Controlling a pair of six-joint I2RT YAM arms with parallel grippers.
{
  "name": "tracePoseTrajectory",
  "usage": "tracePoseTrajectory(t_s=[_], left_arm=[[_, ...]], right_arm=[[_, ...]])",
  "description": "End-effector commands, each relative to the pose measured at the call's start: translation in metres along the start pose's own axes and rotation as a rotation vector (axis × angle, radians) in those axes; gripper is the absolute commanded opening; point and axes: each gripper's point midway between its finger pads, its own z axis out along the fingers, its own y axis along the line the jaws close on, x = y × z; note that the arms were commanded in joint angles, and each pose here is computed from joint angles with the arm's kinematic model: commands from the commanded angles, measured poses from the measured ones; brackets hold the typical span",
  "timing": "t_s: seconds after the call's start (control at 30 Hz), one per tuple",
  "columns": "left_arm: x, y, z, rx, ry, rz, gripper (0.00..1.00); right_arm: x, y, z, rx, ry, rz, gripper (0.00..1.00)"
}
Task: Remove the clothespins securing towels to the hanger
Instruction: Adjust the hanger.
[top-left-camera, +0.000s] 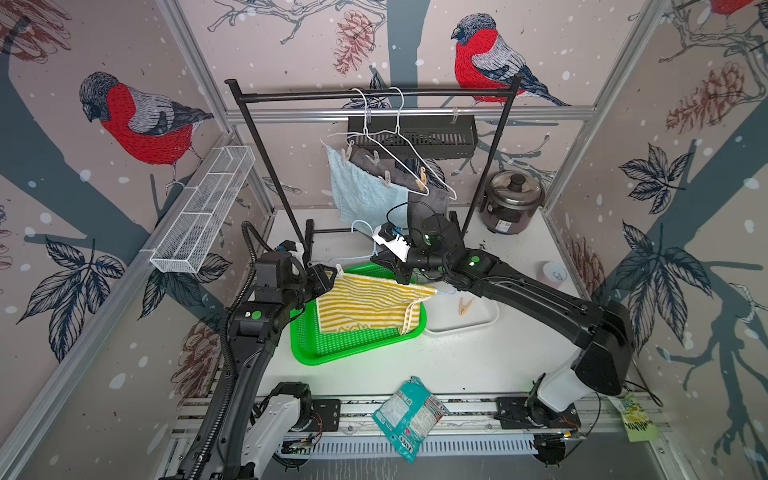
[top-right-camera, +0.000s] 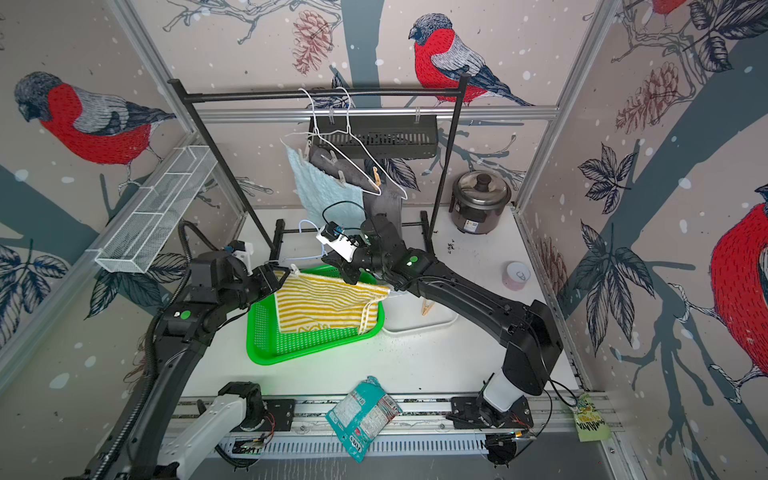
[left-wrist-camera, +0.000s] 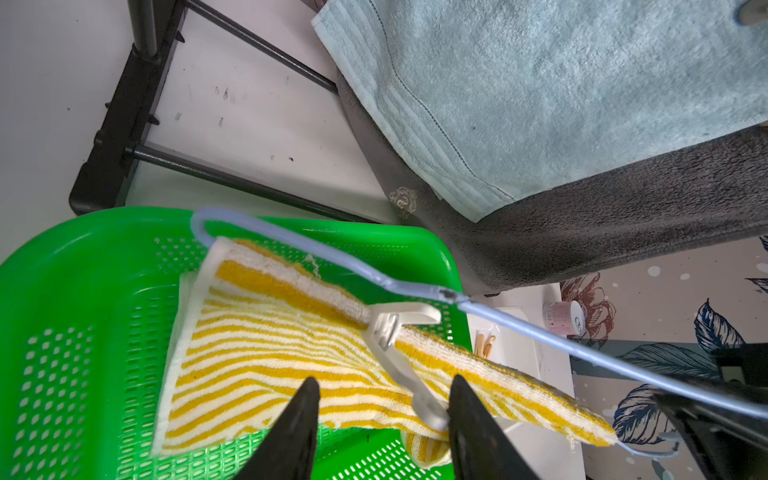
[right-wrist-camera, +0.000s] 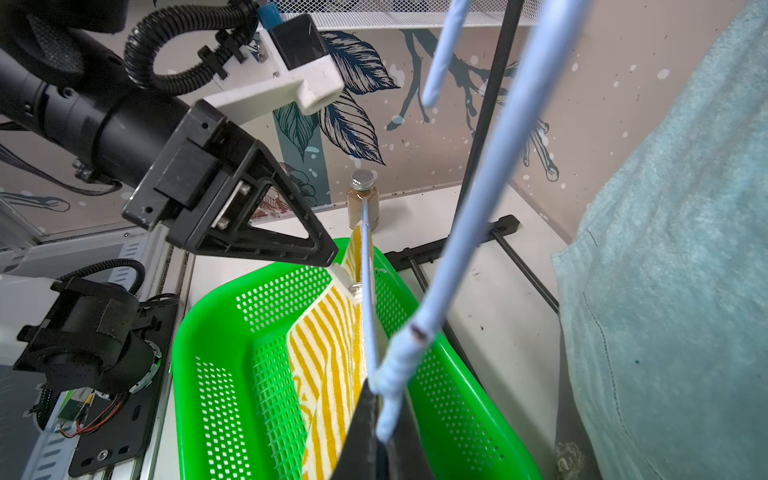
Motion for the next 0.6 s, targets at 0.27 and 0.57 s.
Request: tracePoseTrajectory(t_s=[0.27,0.57], left_arm=[[0.023,0.027,0.004,-0.081,0.040,0.011,0.44],[0.020,0.020,0.011,-0.032,0.036,0.023,0.42]], right_arm=[[-0.020,0.002,-0.003,-0.010,-0.067,-0.022,0.02],[-0.021,0.006,-0.011,-0.042,-0.066,-0.045,0.02]])
